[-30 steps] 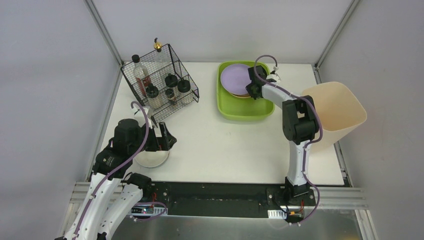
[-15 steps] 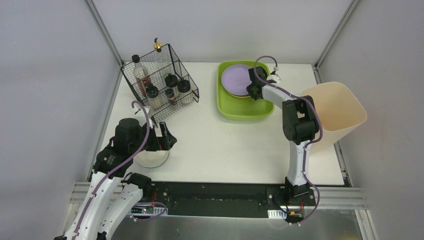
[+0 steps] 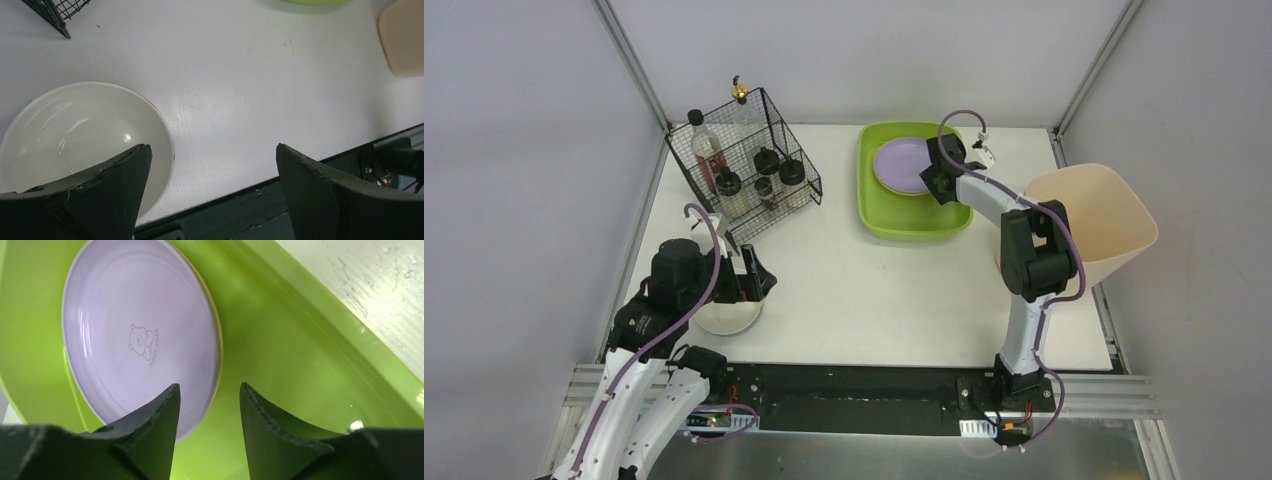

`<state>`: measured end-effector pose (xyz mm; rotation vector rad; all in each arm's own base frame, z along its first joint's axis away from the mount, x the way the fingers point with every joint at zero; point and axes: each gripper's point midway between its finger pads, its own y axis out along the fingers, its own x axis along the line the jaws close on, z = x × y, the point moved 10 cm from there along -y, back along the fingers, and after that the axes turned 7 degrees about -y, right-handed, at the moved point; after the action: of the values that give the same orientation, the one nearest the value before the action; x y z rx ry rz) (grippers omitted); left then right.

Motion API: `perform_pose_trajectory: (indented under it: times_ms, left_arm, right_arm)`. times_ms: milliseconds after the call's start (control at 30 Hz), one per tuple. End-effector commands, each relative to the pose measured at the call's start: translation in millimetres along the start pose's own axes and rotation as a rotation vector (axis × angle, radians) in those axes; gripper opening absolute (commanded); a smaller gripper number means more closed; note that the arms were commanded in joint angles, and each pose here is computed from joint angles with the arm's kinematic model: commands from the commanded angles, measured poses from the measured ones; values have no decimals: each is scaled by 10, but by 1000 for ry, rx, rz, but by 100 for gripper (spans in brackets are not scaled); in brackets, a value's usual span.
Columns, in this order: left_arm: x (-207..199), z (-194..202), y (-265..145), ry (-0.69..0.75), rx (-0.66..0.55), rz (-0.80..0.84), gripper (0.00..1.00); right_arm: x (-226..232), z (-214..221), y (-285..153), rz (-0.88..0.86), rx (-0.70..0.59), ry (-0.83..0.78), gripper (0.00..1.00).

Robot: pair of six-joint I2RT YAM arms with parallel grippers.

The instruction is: Clear the kitchen counter

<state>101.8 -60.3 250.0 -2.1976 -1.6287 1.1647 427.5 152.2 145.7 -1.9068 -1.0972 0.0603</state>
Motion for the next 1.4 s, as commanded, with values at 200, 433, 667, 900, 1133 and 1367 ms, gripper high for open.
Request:
perform_pose_trajectory:
  times_ms: [200, 433, 667, 900, 1133, 1367]
  left_arm:
    - [-7, -24, -8, 24, -35, 13, 100]
    - [-9, -22, -21, 24, -42, 17, 100]
    - [-8, -20, -21, 23, -42, 15, 100]
    - [-2, -21, -44, 23, -61, 11, 100]
    - [7, -23, -59, 21, -77, 1, 100]
    - [12, -27, -84, 19, -92, -6, 100]
  right_arm:
    - [24, -265, -777, -152, -47, -95, 53]
    - [-22, -14, -1127, -291, 109, -337, 52]
    - [-120, 244, -1122, -292, 189, -598, 48]
    - [-173, 559, -987, -293, 305, -788, 46]
    - [-285, 745, -992, -255, 323, -895, 47]
    - [-403, 1019, -1133, -275, 371, -970, 47]
